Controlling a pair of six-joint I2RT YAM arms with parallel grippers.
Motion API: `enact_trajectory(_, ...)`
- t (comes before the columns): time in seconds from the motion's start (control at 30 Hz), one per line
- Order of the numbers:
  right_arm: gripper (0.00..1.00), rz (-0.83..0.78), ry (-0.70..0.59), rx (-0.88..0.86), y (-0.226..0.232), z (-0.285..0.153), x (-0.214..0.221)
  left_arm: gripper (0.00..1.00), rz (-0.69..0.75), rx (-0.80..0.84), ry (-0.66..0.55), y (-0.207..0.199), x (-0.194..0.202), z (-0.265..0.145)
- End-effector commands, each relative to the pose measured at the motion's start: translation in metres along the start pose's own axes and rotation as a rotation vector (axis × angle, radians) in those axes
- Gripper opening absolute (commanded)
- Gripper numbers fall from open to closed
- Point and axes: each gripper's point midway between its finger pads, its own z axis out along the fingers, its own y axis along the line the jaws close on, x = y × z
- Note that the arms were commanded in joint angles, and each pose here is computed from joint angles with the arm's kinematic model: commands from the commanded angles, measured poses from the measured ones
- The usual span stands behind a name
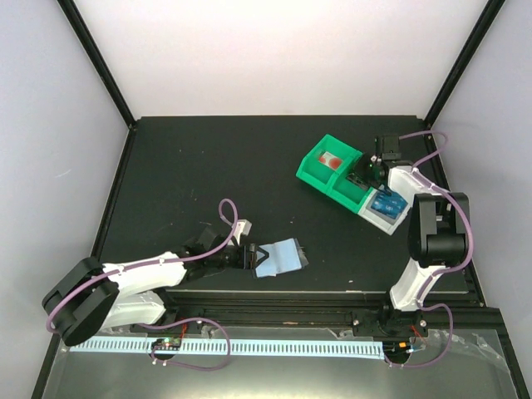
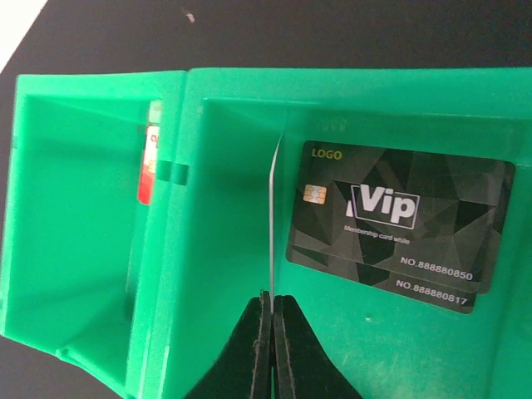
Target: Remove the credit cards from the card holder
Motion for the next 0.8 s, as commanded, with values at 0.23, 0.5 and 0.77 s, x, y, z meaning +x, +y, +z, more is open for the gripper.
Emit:
enact_trajectory(0.23,0.12,0.006,-0.062,0.107,-0.014,-0.005,-0.018,0.66,-0.012,0.018,0.010,-0.003,0.001,-0.003)
enact_trajectory(0.5,0.15,0.008,-0.071,0.133,-0.010,-0.031,-0.023,0.69,-0.016,0.036,0.034,-0.006,0.005,-0.004)
enact_trajectory(0.77,0.27,-0.011,-0.075,0.093,-0.002,-0.062,-0.013,0.69,-0.023,0.006,0.008,-0.002,0.002,-0.007)
